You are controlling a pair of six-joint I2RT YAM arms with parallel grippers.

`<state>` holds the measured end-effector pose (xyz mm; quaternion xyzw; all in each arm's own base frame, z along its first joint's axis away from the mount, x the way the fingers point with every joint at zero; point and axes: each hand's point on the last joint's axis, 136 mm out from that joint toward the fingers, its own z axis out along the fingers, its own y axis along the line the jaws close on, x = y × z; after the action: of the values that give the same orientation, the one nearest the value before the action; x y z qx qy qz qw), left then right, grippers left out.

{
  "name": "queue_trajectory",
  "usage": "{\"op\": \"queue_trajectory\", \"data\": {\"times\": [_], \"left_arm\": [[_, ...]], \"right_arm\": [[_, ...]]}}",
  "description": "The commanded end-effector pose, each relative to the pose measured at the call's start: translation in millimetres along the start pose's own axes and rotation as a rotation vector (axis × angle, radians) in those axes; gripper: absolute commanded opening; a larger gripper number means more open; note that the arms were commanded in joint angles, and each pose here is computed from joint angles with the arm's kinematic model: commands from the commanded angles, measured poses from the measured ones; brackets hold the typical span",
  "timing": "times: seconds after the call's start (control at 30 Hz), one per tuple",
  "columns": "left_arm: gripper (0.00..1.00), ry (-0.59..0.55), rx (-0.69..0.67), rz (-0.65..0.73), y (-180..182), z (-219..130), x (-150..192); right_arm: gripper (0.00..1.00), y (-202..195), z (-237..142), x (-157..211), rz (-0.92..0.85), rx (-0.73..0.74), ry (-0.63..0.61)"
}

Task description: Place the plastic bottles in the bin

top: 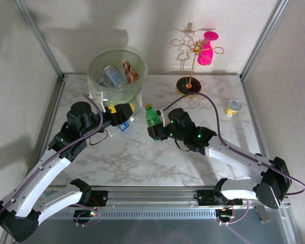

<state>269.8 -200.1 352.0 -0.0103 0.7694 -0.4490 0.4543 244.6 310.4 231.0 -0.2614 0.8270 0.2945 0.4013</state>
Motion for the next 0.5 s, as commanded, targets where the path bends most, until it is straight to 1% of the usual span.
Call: {"op": "queue_trajectory", "data": {"times": [0.0,0.07,0.17,0.33,0.47], "left_arm": [[0.88,-0.059,0.016,-0.025,-7.1,1.9,-8.8],[0.91,-0.076,-0.003,-0.045,-3.4,5.2,-10.6],[0.92,-0.068,0.052,-0.076,-11.4,13.1,-5.0],[0.92,0.052,0.158,-0.058,-33.8,35.8,25.8],[0.92,0.118,0.202,-0.053,-44.3,46.4,47.0]], "right_arm": [[0.56,24.2,-22.5,-32.4,-0.013,-0.1,-0.117],[0.55,32.5,-29.0,-38.9,-0.014,-0.136,-0.134],[0.55,39.7,-36.1,-45.8,-0.017,-0.165,-0.157],[0.56,49.2,-46.9,-53.8,-0.021,-0.211,-0.194],[0.56,52.2,-51.9,-56.0,-0.014,-0.224,-0.203]]}}
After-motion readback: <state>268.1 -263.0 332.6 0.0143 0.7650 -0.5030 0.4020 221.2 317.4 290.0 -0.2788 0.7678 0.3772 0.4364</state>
